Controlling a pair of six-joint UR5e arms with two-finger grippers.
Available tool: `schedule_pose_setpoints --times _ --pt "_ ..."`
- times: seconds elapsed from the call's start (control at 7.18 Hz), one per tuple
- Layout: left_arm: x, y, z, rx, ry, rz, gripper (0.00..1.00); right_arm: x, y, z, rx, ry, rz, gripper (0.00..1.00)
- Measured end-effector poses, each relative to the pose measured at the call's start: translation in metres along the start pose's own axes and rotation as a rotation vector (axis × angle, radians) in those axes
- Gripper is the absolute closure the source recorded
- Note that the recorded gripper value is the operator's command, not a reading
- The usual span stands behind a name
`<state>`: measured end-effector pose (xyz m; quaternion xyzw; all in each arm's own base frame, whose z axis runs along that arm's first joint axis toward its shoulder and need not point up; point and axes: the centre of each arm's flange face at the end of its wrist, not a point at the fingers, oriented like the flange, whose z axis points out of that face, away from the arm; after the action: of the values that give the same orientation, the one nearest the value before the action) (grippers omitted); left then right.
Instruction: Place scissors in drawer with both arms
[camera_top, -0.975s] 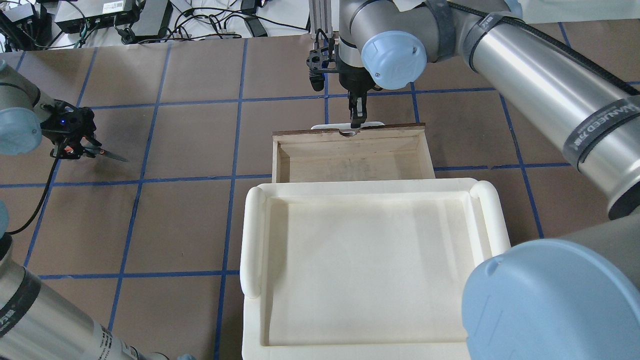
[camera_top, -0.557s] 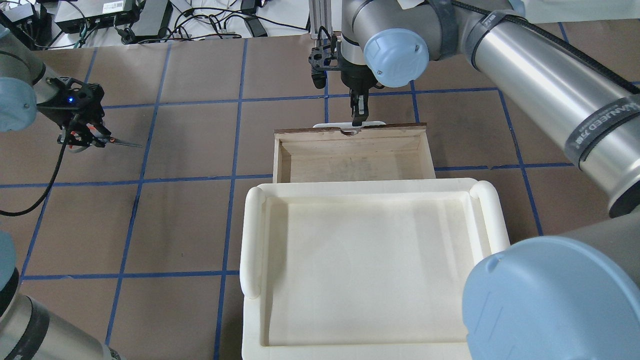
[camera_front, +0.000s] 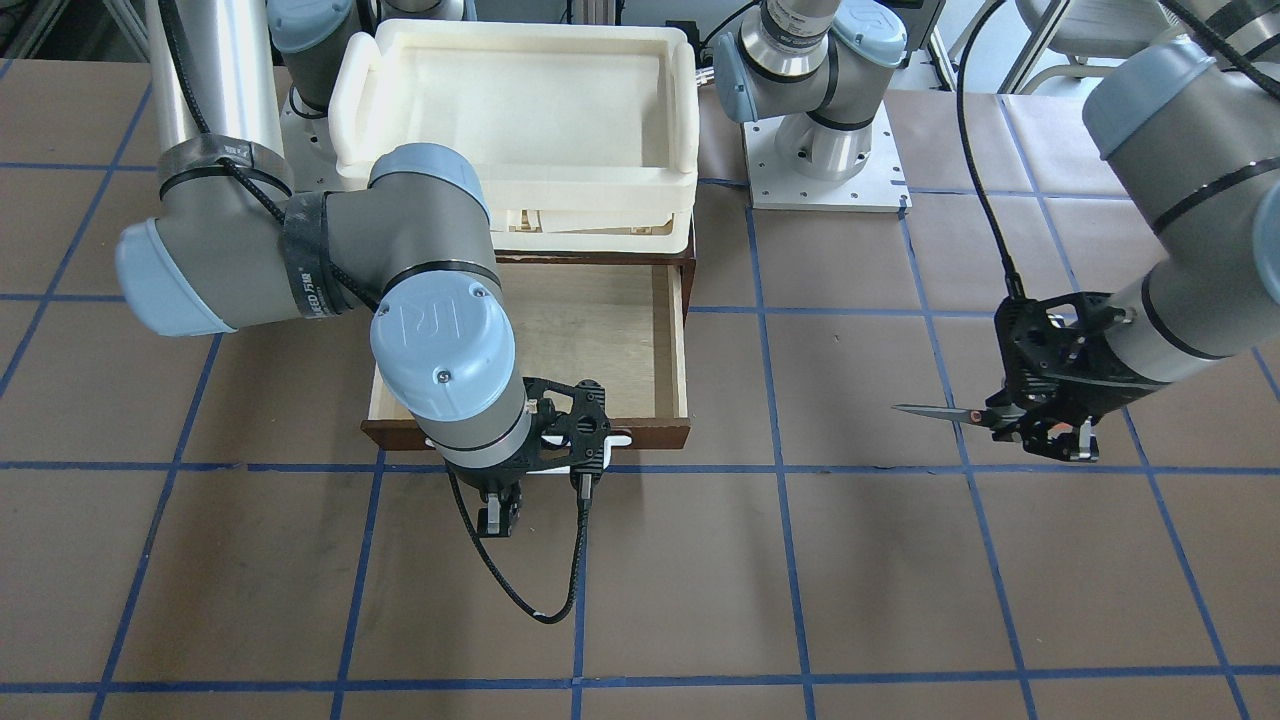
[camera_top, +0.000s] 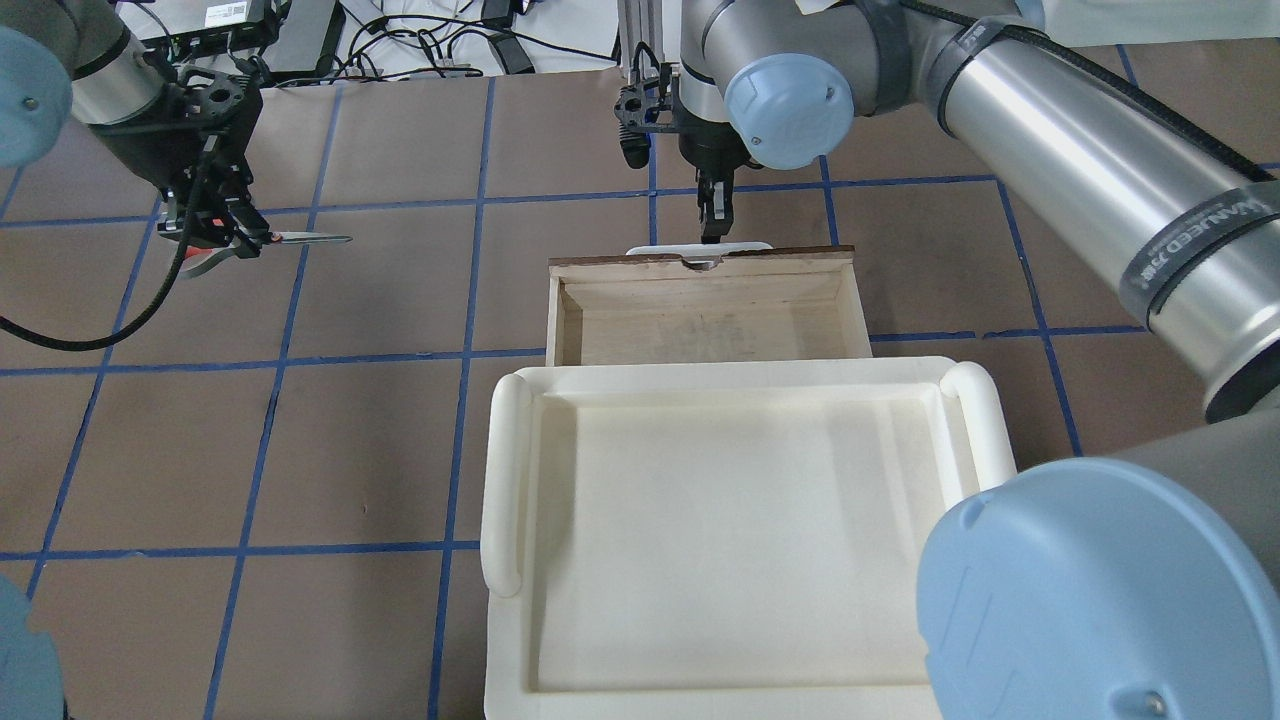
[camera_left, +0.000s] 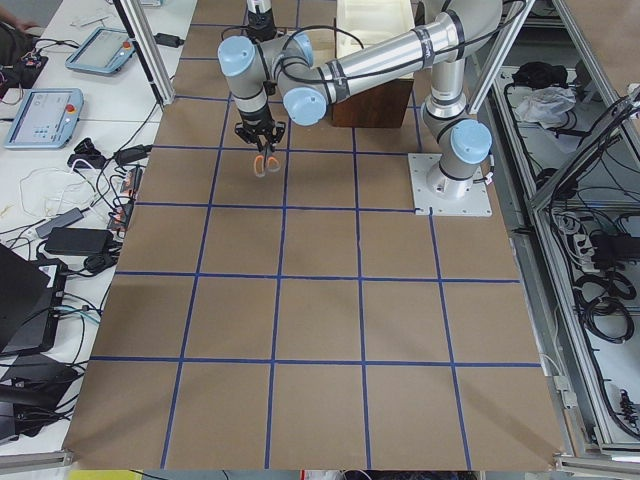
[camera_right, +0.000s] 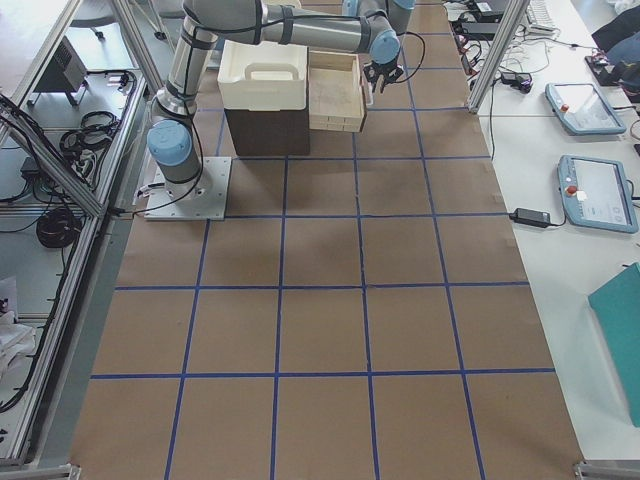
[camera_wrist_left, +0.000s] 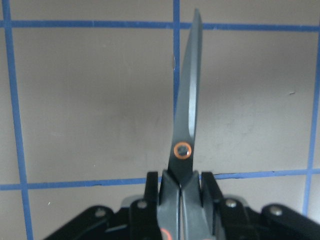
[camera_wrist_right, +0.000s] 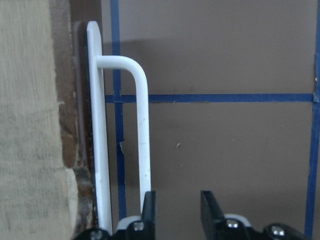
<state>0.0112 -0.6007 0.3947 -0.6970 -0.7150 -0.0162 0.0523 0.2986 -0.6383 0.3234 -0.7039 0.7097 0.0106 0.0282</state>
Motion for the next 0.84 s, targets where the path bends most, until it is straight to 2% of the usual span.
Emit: schedule_pose_setpoints --times 0.14,0.42,0.7,0.84 --pt "0.011 -0.039 -0.011 -0.006 -0.004 -0.032 0.92 -0.005 0.004 -0.02 0.003 0.022 0.031 0.0" --pt "0.028 -0.088 -0.023 -0.014 -0.008 -0.063 0.92 -0.033 0.031 -0.092 0.014 0.062 0.15 0.0" --pt "0.032 -0.101 -0.022 -0.012 -0.004 -0.079 0.92 -0.069 0.08 -0.16 0.03 0.079 0.397 0.0" --pt "0.033 -0.107 -0.02 -0.011 -0.001 -0.093 0.92 -0.086 0.098 -0.184 0.037 0.088 0.576 0.0"
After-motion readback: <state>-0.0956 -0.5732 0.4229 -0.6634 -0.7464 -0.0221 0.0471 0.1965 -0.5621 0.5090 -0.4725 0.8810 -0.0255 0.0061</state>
